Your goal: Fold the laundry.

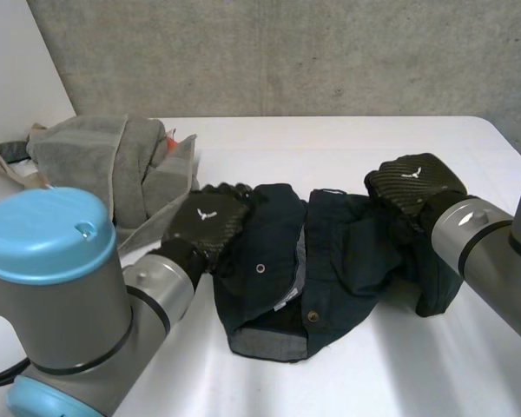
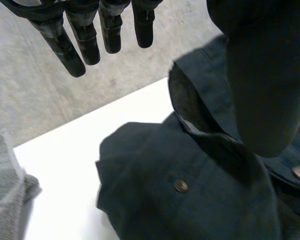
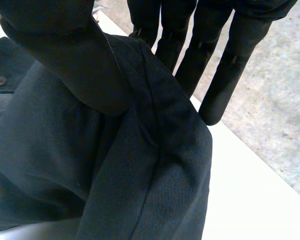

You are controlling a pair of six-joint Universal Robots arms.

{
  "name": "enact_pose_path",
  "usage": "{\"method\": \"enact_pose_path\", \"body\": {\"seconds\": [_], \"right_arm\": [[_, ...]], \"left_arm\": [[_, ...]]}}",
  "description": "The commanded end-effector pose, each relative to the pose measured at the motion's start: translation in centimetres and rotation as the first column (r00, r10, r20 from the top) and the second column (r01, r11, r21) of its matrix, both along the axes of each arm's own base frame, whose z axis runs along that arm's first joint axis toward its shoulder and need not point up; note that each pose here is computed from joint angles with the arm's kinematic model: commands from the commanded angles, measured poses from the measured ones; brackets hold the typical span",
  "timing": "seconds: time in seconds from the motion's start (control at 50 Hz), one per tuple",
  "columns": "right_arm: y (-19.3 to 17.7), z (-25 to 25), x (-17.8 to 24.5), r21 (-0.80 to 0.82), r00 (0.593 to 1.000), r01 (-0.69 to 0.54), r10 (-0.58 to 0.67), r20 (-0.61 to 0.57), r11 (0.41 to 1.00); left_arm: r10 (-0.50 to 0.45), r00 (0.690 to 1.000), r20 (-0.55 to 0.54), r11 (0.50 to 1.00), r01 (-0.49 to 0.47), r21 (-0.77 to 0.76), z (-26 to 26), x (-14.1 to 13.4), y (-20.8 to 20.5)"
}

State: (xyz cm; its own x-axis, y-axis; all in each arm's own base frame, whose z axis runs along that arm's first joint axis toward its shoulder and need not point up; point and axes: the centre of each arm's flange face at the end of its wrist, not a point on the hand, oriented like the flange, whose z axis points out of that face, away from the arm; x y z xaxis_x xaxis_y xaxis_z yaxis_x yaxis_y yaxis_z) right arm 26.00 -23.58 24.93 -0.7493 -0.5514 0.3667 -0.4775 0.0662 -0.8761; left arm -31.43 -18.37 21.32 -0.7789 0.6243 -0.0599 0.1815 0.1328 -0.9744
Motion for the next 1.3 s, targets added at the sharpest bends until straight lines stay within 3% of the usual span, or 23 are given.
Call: {"method": "enact_pose_path", "body": {"seconds": [0.02,0.1,0.16,0.36,0.54,0.64,0.82,1.08,1.2,1.3], "right_arm": [[2.8,-0.6,2.2,0.024,0.992,-0.123,0.123,0.005,0.992],[5.5,-1.6,3.7,0.072,0.968,-0.246,0.249,-0.025,0.967],[5.3,-1.6,3.2,0.082,0.971,-0.231,0.235,-0.046,0.970],[3.5,3.4,-1.0,0.071,0.997,-0.021,0.016,0.071,0.997],[1.7,5.4,-5.5,0.173,0.950,0.165,-0.204,0.237,0.971],[0.1,4.3,-8.1,0.222,0.923,0.259,-0.309,0.231,0.940],[-1.1,-2.1,-8.5,0.368,0.915,0.295,-0.372,0.157,0.882],[-2.7,-6.6,-5.4,0.372,0.920,0.261,-0.346,0.183,0.891],[-4.3,-4.0,-4.7,0.245,0.928,0.262,-0.313,0.200,0.933],[-3.8,3.2,-3.8,-0.014,0.948,0.206,-0.196,0.250,0.979]], "left_arm": [[0.041,0.998,-0.056,0.997,-0.044,-0.058,2.2,0.5,-2.0],[0.044,0.995,-0.087,0.995,-0.052,-0.088,3.5,0.3,-2.9],[0.043,0.994,-0.100,0.993,-0.053,-0.103,4.4,0.1,-3.2],[-0.064,0.990,-0.124,0.985,0.043,-0.165,5.8,-3.4,-4.3],[-0.160,0.987,-0.016,0.975,0.155,-0.161,4.2,-7.4,-5.7],[-0.244,0.969,0.049,0.963,0.248,-0.107,2.7,-9.5,-5.9],[-0.365,0.927,0.087,0.927,0.370,-0.057,-0.6,-12.6,-5.7],[-0.270,0.935,0.231,0.940,0.308,-0.146,-4.3,-13.7,-7.9],[-0.070,0.983,0.172,0.959,0.114,-0.261,0.9,-12.4,-9.1],[0.005,1.000,0.017,0.906,0.002,-0.423,11.0,-9.4,-8.3]]}}
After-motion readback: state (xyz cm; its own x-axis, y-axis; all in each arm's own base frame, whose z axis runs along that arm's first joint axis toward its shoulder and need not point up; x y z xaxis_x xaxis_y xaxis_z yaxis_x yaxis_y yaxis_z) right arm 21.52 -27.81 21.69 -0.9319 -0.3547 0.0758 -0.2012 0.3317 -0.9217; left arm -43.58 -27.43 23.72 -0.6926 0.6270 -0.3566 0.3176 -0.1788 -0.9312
